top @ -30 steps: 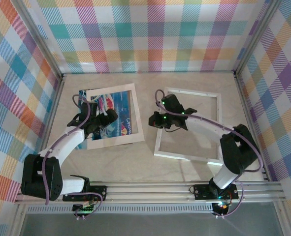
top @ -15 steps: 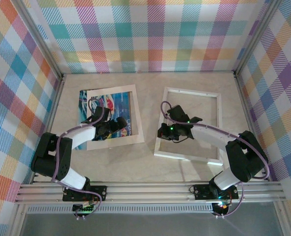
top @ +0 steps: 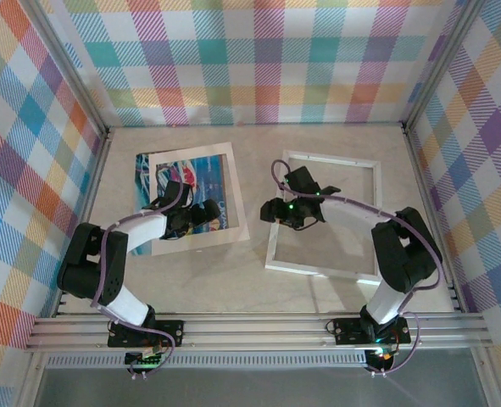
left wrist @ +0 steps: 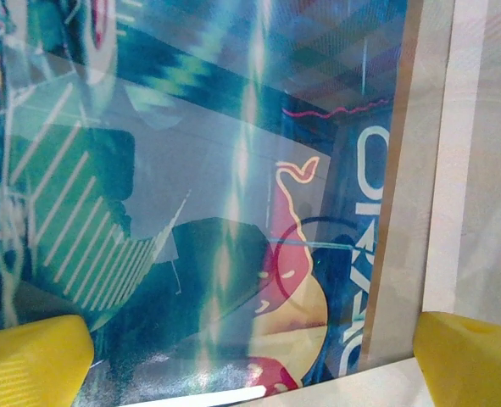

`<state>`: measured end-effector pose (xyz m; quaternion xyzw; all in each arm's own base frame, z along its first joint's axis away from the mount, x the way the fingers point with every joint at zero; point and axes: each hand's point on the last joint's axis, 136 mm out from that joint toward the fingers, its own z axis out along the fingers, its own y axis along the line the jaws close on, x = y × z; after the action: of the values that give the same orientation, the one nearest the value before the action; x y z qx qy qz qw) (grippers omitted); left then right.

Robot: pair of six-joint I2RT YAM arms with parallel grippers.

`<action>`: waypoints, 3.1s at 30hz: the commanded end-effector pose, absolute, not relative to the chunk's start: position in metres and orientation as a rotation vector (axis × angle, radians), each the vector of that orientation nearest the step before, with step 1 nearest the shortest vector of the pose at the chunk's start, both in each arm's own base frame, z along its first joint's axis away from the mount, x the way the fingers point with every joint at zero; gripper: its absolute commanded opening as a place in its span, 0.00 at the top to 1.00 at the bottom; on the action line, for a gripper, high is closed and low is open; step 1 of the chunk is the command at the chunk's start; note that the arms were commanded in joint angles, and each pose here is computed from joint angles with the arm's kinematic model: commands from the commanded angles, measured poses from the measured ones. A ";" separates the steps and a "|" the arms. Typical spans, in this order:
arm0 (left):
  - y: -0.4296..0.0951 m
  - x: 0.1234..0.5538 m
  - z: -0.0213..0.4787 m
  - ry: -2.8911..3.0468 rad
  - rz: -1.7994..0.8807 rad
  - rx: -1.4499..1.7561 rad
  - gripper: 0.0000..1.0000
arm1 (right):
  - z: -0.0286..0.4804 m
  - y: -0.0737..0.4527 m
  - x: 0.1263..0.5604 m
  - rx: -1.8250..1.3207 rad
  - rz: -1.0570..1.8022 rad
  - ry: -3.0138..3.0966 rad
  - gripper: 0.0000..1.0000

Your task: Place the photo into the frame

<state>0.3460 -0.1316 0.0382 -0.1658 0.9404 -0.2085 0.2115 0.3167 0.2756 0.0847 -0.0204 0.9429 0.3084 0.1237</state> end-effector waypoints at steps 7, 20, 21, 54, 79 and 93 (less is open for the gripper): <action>-0.118 0.301 -0.015 2.842 -0.433 -0.441 0.00 | 0.084 0.291 0.354 -0.158 1.008 2.721 0.39; -0.120 0.303 -0.014 2.847 -0.445 -0.411 0.00 | 0.073 0.284 0.352 -0.031 1.006 2.855 0.39; -0.120 0.303 -0.014 2.848 -0.446 -0.411 0.00 | 0.073 0.282 0.352 -0.021 0.992 2.860 0.45; -0.166 0.320 0.042 2.722 -0.602 -0.332 0.00 | 0.074 0.201 0.249 0.178 0.831 2.795 0.70; -0.147 0.306 0.009 2.846 -0.399 -0.299 0.00 | 0.049 0.216 0.343 -0.048 0.773 2.799 0.24; -0.148 0.308 0.008 2.844 -0.401 -0.296 0.00 | 0.074 0.233 0.333 -0.002 1.159 2.716 0.86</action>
<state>0.3255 -0.1603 0.0350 -0.1013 0.9644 -0.1791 0.1663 0.3337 0.2254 0.0510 0.0060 0.9340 0.3465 0.0875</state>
